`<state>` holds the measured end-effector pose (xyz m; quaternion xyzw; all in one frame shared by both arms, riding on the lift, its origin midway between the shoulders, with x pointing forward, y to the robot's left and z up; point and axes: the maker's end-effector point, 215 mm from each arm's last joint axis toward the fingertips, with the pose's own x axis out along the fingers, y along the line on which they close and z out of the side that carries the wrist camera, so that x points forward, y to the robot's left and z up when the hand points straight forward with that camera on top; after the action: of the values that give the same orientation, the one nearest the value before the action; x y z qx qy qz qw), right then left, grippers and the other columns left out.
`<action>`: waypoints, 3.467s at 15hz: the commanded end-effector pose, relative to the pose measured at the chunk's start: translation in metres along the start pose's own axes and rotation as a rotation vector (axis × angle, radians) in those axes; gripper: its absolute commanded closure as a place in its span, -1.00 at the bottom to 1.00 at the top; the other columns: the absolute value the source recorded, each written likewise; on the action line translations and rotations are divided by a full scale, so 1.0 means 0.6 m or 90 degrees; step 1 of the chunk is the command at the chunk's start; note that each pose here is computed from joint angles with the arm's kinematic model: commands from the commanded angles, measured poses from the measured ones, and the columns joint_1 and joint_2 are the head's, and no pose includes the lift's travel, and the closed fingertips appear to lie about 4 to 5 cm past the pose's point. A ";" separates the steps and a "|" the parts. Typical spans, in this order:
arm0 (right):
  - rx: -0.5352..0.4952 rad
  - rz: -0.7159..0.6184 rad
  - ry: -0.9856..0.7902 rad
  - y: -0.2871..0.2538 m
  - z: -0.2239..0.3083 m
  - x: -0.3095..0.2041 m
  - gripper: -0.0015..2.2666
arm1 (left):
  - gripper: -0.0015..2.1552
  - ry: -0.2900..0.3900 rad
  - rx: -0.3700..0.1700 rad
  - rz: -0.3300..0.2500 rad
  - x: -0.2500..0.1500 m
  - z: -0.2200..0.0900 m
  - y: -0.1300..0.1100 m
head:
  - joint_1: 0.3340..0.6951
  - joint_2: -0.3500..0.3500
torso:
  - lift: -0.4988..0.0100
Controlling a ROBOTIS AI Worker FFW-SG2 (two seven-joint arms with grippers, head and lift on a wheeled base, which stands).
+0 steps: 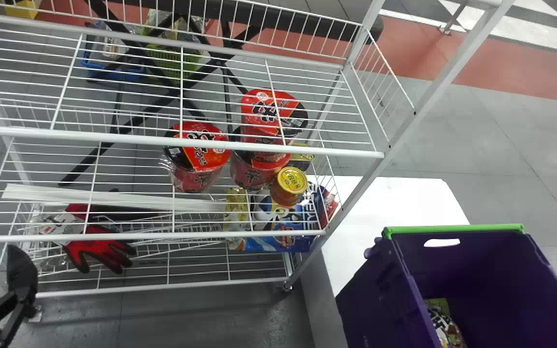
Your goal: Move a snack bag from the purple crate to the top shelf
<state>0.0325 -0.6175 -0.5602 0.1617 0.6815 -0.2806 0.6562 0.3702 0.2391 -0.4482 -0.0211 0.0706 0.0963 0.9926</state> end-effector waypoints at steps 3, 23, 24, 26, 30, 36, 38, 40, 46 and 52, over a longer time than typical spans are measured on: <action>-0.024 -0.077 0.076 -0.048 -0.050 0.026 -0.83 | -0.89 -0.002 -0.004 0.000 0.002 0.001 0.006 | 1.00 -1.00 | -0.83; -0.221 -0.169 0.110 -0.053 -0.042 0.133 -0.83 | -0.89 -0.019 -0.018 0.001 0.006 0.009 0.014 | 1.00 -1.00 | -0.83; -0.230 -0.168 0.107 -0.049 -0.044 0.140 -0.83 | -0.89 -0.019 -0.018 0.001 0.006 0.007 0.014 | 1.00 -1.00 | -0.83; -0.253 -0.159 0.097 -0.036 -0.047 0.159 -0.83 | -0.89 -0.018 -0.019 0.003 0.009 0.002 0.016 | 1.00 -1.00 | -0.83; -0.292 -0.139 0.067 -0.011 -0.041 0.194 -0.83 | -0.89 -0.017 -0.022 0.002 0.014 -0.002 0.019 | 1.00 -1.00 | -0.83; -0.311 -0.123 0.046 0.005 -0.035 0.210 -0.83 | -0.89 -0.018 -0.022 0.004 0.017 -0.001 0.023 | 1.00 -1.00 | -0.83; -0.310 -0.121 0.046 0.008 -0.037 0.211 -0.82 | -0.89 -0.019 -0.022 0.003 0.017 -0.001 0.023 | 1.00 -1.00 | -0.83; -0.309 -0.118 0.047 0.012 -0.040 0.213 -0.69 | -0.89 -0.018 -0.020 0.002 0.018 -0.001 0.023 | 1.00 -1.00 | -0.83; -0.316 -0.100 0.027 0.036 -0.035 0.223 -0.73 | -0.89 -0.019 -0.021 0.001 0.017 0.000 0.021 | 1.00 -1.00 | -0.83; -0.267 -0.034 0.015 0.046 -0.036 0.214 -0.86 | -0.89 -0.021 -0.023 0.003 0.015 0.003 0.023 | 1.00 -1.00 | -0.83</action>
<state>0.0223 -0.5971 -0.6947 0.0063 0.7372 -0.1446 0.6600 0.3768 0.2540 -0.4483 -0.0370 0.0530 0.0998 0.9929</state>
